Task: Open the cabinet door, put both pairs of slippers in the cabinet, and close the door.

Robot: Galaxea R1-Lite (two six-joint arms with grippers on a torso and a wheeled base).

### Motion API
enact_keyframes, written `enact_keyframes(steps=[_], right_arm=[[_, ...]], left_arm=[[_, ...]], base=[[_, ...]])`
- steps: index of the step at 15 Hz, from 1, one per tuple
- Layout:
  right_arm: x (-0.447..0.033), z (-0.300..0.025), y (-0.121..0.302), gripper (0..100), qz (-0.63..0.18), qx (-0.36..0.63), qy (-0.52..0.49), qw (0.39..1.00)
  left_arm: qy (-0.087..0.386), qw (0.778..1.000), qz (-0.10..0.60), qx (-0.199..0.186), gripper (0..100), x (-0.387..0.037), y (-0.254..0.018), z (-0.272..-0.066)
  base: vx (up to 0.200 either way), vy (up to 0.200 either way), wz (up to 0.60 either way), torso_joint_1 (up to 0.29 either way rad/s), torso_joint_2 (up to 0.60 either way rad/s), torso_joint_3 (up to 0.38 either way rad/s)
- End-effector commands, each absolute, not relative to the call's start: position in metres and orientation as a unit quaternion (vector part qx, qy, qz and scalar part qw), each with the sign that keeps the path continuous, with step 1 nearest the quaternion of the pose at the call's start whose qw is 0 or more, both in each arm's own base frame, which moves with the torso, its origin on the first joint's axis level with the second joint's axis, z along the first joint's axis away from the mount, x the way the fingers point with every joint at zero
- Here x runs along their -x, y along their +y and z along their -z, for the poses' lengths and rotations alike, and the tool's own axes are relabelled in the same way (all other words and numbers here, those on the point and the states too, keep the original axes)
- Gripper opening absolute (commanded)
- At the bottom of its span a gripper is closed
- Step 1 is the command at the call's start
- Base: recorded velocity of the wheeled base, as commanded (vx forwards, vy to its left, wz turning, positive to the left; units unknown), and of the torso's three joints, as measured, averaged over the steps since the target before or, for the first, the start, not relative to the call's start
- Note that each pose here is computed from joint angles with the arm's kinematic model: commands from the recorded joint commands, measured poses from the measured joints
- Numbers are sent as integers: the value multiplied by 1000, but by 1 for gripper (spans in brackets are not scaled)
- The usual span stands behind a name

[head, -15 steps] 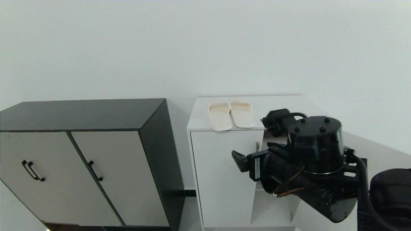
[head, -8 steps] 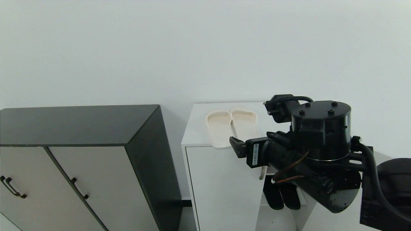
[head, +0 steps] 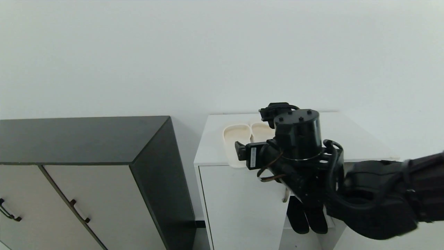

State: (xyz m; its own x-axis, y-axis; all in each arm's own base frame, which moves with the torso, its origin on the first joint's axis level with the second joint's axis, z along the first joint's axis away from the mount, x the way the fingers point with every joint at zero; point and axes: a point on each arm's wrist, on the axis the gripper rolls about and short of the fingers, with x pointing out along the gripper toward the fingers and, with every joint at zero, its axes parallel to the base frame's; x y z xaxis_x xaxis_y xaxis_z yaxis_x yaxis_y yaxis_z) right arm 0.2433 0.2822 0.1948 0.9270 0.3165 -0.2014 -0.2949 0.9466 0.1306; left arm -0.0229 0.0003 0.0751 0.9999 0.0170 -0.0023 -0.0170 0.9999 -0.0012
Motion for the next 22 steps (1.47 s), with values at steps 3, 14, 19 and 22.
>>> enact_keyframes(steps=[3,14,19,22], right_arm=[[-318,-160,306,100,-109,-22,106,988],[-374,-140,313,100,-79,-25,85,993],[-390,-145,314,0,-79,-21,81,993],[-389,-152,315,0,-85,-28,74,993]], left_arm=[[2,1000,-9,2,0,23,0,-75],[2,1000,-9,2,0,23,0,-75],[2,1000,-9,2,0,23,0,-75],[2,1000,-9,2,0,23,0,-75]], base=[[0,0,0,0,0,0],[0,0,0,0,0,0],[0,0,0,0,0,0],[0,0,0,0,0,0]])
